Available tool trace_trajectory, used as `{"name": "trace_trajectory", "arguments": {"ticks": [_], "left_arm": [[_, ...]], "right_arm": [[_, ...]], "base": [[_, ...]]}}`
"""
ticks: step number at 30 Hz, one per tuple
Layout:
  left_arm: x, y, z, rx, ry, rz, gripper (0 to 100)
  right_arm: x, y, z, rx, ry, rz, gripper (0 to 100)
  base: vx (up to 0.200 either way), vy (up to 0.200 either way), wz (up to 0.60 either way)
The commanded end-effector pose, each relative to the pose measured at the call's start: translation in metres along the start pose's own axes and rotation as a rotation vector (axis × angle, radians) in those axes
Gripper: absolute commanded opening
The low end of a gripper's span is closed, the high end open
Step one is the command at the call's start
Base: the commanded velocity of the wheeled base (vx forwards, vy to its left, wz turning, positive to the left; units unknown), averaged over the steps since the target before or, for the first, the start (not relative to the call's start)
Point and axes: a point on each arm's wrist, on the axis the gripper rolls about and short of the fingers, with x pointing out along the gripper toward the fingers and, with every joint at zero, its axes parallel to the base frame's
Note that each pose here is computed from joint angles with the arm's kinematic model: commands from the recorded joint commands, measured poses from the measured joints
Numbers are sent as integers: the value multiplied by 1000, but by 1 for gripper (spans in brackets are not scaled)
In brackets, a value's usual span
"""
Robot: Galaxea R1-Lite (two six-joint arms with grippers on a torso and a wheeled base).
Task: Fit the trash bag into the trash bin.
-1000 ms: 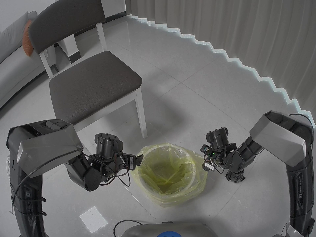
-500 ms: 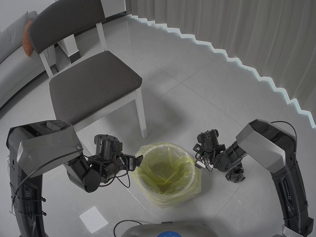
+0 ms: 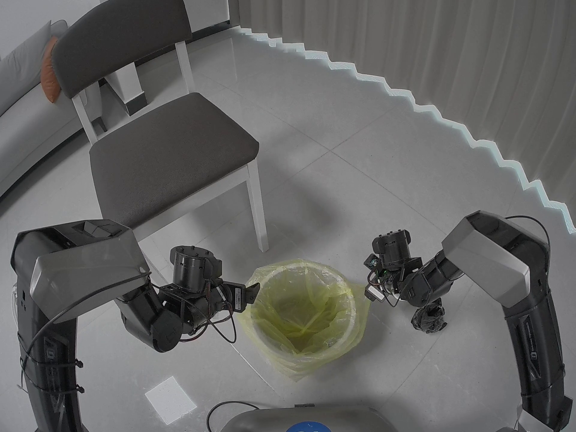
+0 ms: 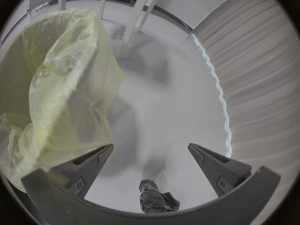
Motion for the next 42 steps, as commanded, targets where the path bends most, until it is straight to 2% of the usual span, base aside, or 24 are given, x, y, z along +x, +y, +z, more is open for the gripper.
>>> {"name": "trace_trajectory", "arguments": {"ticks": [1, 9, 21, 26, 30, 35, 42], "left_arm": [[-1, 1, 1, -3, -5, 1, 100], [-15, 2, 13, -15, -32, -1, 100], [-33, 5, 18, -25, -48, 1, 100], [-34, 6, 20, -26, -53, 3, 100], [-36, 5, 20, -24, -53, 2, 100], [-39, 3, 19, -21, -49, 0, 100], [-52, 3, 24, -24, -65, -10, 100]], "right_arm": [[-22, -34, 2, 59, -32, -9, 100], [-41, -51, -8, 172, -27, 57, 100], [-51, -57, -8, 260, -14, 156, 100], [-45, -70, -18, 279, 6, 134, 100], [-35, -92, -24, 316, 10, 91, 100], [-16, -108, -30, 353, 61, 90, 100], [13, -115, -27, 488, 148, 123, 100]], "base": [[0, 0, 0], [0, 0, 0], [0, 0, 0], [0, 0, 0], [0, 0, 0], [0, 0, 0], [0, 0, 0]]}}
